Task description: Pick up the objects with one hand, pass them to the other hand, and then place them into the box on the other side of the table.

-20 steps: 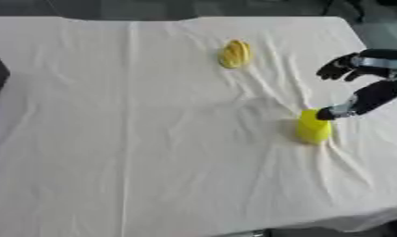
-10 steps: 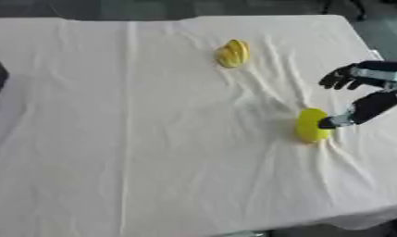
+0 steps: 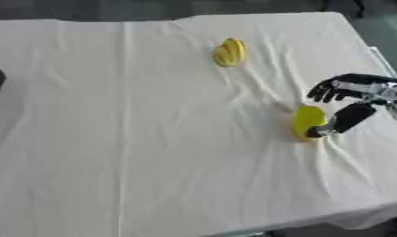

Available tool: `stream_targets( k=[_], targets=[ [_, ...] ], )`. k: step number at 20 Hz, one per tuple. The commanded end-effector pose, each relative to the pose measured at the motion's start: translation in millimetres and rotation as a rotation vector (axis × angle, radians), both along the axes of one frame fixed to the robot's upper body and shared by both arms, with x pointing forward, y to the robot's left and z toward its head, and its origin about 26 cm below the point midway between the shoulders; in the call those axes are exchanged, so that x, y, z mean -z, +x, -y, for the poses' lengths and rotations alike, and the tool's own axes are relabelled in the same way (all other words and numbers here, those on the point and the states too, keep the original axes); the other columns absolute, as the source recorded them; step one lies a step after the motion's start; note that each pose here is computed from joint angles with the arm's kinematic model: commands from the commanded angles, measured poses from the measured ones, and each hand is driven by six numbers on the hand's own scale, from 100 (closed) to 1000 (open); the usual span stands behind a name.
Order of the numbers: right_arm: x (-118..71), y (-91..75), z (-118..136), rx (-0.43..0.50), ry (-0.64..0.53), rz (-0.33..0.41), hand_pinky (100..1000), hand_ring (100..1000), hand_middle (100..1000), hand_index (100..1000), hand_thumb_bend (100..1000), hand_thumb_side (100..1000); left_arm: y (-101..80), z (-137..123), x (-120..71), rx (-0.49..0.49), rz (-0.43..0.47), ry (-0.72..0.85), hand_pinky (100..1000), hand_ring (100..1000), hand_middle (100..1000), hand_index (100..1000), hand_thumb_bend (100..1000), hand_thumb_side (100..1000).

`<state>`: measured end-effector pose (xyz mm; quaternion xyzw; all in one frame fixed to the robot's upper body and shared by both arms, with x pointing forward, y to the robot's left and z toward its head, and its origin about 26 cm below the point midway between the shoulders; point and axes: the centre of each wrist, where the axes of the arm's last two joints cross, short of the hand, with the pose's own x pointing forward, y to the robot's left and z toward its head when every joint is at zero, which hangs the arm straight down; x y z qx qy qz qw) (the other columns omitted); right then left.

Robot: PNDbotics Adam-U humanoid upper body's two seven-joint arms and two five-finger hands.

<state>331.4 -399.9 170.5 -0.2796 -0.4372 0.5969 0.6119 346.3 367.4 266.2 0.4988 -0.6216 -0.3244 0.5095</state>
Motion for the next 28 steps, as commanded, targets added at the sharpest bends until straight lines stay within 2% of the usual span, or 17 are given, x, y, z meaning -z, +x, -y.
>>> stream_targets(
  k=[1,5,8,12,15,16,18,22,27,28],
  targets=[
    [-7.0,2.9,5.3,0.022,-0.048,0.025,842,799,742,830,555,310,-3.5,-1.6,-14.0,-0.002,0.040,0.014,827,796,748,783,827,435],
    [-3.0,5.6,4.8,0.053,-0.076,0.046,827,780,722,815,522,272,-3.9,-1.3,-12.4,-0.001,0.042,0.011,827,795,746,781,828,438],
    [-0.1,5.6,5.2,0.068,-0.102,0.039,822,776,716,812,517,270,-4.3,-2.0,-11.6,-0.004,0.042,0.012,827,796,745,780,830,441],
    [-0.9,5.4,5.8,0.080,-0.112,0.039,814,758,685,786,492,225,-4.6,-3.3,-10.5,-0.007,0.039,0.010,826,795,741,777,826,444],
    [-0.9,5.7,5.6,0.091,-0.106,0.041,802,727,599,719,445,141,-4.2,-3.5,-9.5,-0.007,0.035,0.006,826,794,738,775,822,447],
    [-0.6,5.7,5.0,0.095,-0.094,0.041,797,714,566,687,430,105,-4.1,-3.6,-9.4,-0.008,0.036,0.006,826,794,737,774,822,448],
    [-2.5,5.4,2.4,0.095,-0.063,0.049,783,684,497,605,406,100,-4.2,-4.1,-9.4,-0.009,0.036,0.005,826,794,736,773,821,449],
    [-14.0,3.4,-7.8,0.079,0.035,0.079,762,648,471,570,379,100,-4.4,-4.9,-9.6,-0.011,0.038,0.006,826,794,735,770,818,451],
    [-36.5,-0.6,-21.6,0.060,0.159,0.126,740,608,427,521,266,100,-4.8,-5.0,-10.0,-0.009,0.039,0.007,825,792,731,766,810,450],
    [-42.5,-1.4,-25.7,0.050,0.184,0.145,746,611,430,526,211,100,-5.0,-4.4,-10.4,-0.005,0.041,0.009,825,792,729,766,811,450]
  ],
)
